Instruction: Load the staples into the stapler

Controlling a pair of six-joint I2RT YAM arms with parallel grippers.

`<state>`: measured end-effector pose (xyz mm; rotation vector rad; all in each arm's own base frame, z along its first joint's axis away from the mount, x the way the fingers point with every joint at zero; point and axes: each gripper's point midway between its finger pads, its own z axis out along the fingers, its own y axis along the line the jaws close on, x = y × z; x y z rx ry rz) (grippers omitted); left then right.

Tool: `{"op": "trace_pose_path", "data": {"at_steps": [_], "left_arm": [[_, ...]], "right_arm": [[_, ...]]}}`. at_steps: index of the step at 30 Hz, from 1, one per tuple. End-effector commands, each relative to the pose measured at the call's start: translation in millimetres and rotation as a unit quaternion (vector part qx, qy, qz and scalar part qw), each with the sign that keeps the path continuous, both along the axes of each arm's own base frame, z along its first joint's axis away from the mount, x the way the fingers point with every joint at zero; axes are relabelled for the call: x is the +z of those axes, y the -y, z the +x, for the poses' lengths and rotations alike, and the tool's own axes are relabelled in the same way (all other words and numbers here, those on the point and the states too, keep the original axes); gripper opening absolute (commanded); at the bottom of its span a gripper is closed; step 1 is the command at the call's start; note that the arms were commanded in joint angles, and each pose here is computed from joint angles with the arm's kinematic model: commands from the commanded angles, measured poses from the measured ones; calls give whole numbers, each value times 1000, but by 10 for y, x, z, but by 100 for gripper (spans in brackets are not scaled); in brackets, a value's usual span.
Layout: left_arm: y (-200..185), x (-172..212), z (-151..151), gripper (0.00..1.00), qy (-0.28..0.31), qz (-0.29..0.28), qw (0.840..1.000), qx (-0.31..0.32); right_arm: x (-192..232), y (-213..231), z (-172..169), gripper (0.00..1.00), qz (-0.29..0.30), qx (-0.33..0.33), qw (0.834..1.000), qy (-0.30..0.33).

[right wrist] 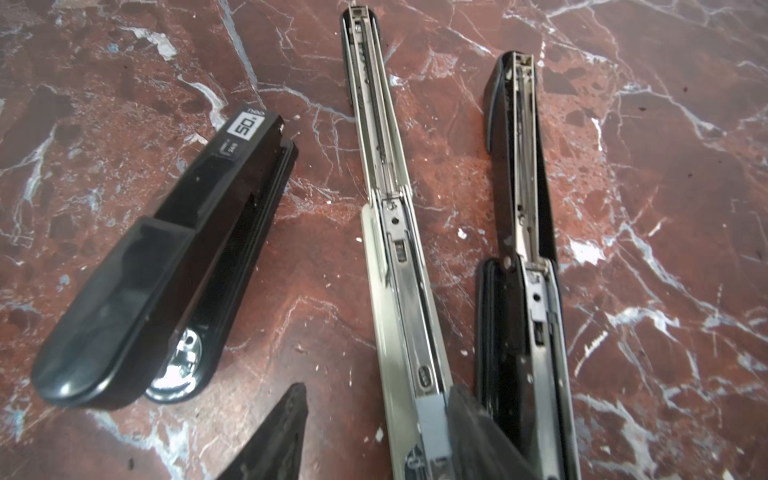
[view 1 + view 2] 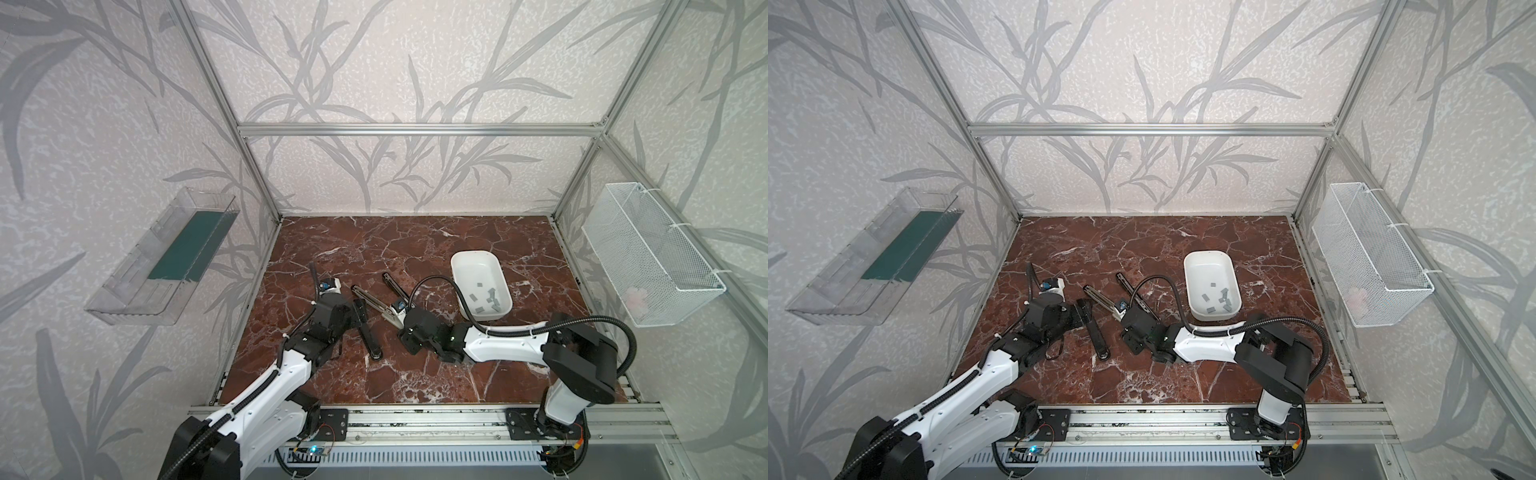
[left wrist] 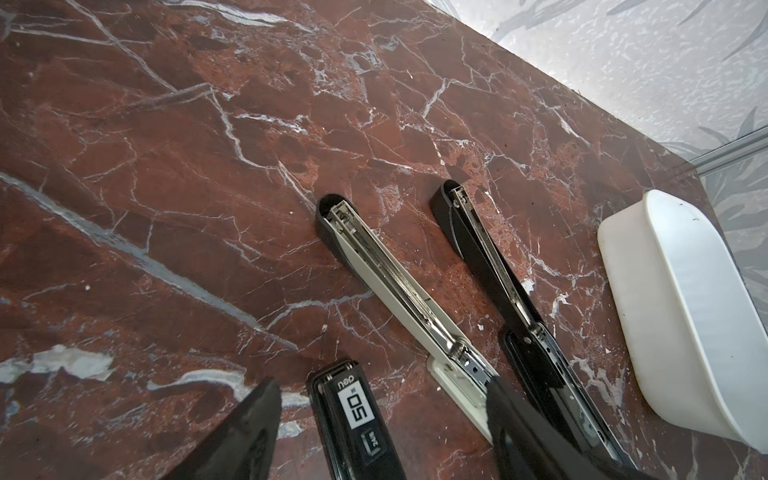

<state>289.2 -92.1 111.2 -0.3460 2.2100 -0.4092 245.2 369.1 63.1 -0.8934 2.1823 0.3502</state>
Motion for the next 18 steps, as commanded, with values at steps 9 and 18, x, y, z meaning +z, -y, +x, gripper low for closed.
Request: {"op": "trace_pose_path", "data": {"at_steps": [9, 18], "left_arm": [[42, 155, 91, 79, 24, -16, 1000, -1], [65, 162, 99, 78, 25, -24, 999, -3]], "right_arm": [[-358, 70, 20, 42, -39, 2, 998, -45], [-337, 94, 19, 39, -35, -6, 998, -48]]}}
